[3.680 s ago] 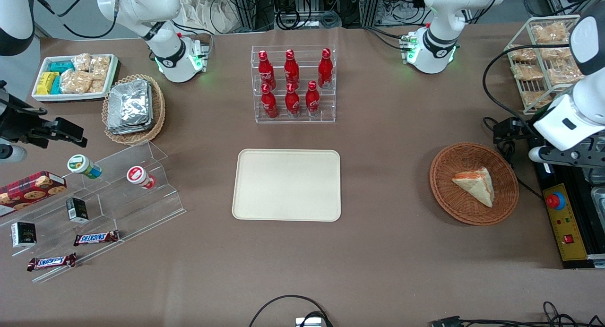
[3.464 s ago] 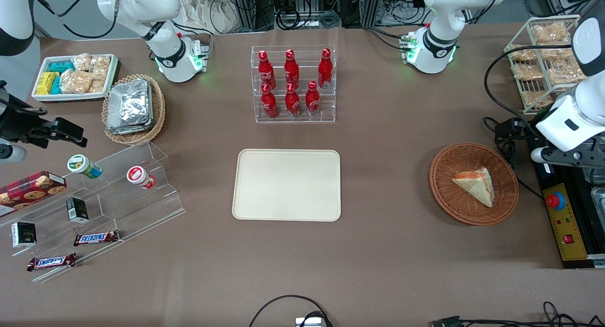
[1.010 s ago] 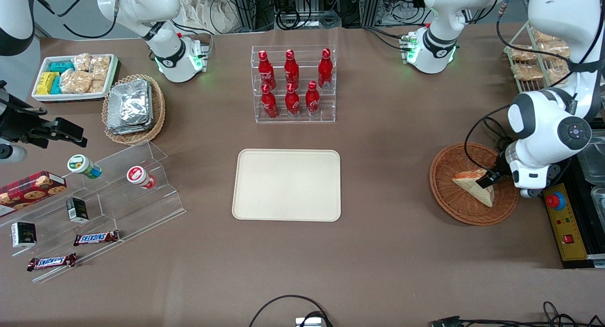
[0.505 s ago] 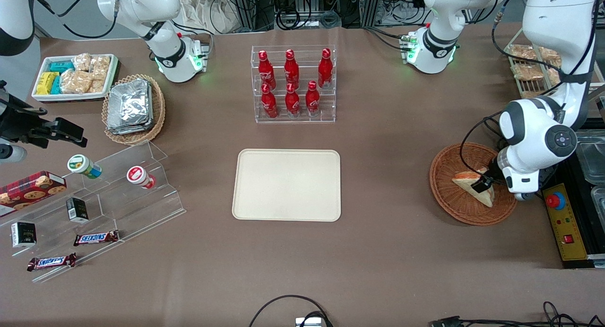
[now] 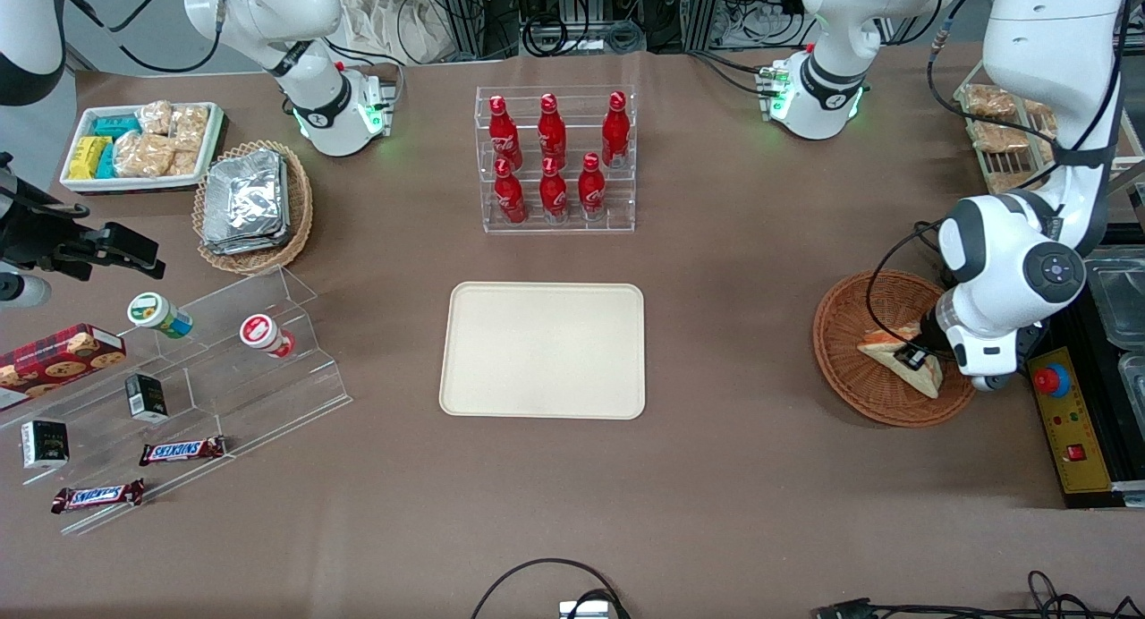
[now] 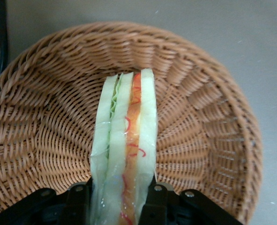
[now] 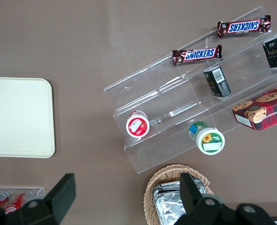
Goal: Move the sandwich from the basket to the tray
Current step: 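Lift the sandwich out of the basket with the left gripper, then carry the sandwich over the cream tray with the left gripper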
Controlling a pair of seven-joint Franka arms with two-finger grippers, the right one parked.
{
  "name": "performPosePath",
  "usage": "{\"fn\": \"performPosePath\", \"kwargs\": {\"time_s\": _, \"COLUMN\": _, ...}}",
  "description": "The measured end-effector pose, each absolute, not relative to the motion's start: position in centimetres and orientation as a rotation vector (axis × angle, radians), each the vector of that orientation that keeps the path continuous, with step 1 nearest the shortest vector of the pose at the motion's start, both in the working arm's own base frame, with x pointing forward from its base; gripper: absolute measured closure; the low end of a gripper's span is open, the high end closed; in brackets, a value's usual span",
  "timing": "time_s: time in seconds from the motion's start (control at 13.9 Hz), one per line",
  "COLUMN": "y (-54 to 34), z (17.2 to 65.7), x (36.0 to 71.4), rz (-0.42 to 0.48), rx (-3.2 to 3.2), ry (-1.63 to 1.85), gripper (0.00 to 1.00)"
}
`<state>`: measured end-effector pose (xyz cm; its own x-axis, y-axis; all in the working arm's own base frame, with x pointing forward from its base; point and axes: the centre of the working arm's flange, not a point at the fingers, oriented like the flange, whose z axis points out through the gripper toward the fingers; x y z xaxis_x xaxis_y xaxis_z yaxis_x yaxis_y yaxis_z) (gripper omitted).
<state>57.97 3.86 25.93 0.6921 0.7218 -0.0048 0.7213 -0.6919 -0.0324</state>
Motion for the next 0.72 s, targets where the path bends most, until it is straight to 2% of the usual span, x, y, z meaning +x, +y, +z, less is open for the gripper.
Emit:
{"fn": "performPosePath", "kwargs": {"time_s": 0.14, "y": 3.4, "z": 27.7, "x": 58.8, "rz": 0.084, "rx": -2.86, "ry": -1.2, "gripper": 0.64}}
{"fn": "performPosePath", "kwargs": {"time_s": 0.36, "y": 1.8, "z": 31.7, "x": 60.4, "rz": 0.17, "rx": -2.883, "ry": -1.108, "gripper": 0.78}}
{"fn": "performPosePath", "kwargs": {"time_s": 0.72, "y": -7.4, "z": 41.6, "x": 61.4, "rz": 0.269, "rx": -2.988, "ry": -0.801, "gripper": 0.8}}
